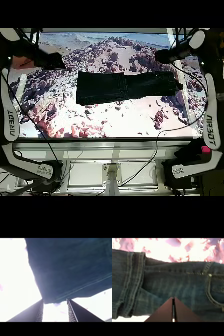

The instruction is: Fold the clothes and pants, and hang the long-sleeved shirts on hangers.

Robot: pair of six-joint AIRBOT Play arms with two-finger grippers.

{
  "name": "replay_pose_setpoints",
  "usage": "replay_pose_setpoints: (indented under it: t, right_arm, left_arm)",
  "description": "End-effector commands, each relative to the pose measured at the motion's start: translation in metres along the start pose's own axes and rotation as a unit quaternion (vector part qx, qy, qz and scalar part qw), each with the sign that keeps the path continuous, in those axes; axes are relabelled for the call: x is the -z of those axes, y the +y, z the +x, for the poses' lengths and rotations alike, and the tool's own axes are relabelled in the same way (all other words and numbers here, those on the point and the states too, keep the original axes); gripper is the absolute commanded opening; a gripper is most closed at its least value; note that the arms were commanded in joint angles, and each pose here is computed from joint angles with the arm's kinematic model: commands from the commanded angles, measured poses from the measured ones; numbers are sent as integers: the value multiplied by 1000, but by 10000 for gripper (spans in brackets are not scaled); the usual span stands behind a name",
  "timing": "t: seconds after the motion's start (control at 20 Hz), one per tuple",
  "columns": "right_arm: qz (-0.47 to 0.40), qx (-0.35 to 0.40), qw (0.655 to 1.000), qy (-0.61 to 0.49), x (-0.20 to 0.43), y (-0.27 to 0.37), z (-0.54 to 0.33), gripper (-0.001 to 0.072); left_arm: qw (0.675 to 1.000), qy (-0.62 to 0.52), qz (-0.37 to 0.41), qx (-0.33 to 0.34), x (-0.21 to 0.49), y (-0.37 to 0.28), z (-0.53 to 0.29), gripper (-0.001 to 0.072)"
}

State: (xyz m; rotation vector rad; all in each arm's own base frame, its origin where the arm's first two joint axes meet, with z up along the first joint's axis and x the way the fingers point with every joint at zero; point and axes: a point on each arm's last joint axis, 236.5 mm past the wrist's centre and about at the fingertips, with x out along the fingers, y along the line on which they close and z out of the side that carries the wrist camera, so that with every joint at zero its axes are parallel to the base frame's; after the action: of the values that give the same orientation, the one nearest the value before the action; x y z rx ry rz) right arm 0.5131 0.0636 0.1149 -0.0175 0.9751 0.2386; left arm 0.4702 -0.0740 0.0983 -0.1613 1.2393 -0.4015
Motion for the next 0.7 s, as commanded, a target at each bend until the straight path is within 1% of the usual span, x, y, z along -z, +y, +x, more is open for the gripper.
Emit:
replay_pose_setpoints:
  t: [0.0,0.05,0.1,0.2,0.25,0.45,0.55,0.65]
  right_arm:
    - [4,11,1000,-4,33,-10,2,49]
    - [11,15,1000,4,50,-14,6,49]
    - [16,18,1000,8,63,-18,8,48]
    - [27,24,999,9,81,-25,13,49]
    - [31,26,999,10,85,-28,14,49]
    - [32,29,999,-13,75,-30,14,49]
    - [32,30,999,-15,74,-30,14,49]
    - [32,30,999,-15,74,-30,14,49]
  left_arm:
    - [998,50,-40,-10,35,28,33,369]
    - [997,49,-52,-12,40,36,51,370]
    - [997,39,-63,-9,40,40,66,397]
    - [996,7,-93,12,35,40,92,694]
    - [994,-1,-107,24,33,40,104,710]
    - [989,30,-139,49,45,46,147,709]
    - [990,43,-109,82,51,40,165,709]
    - [986,47,-112,118,52,29,178,708]
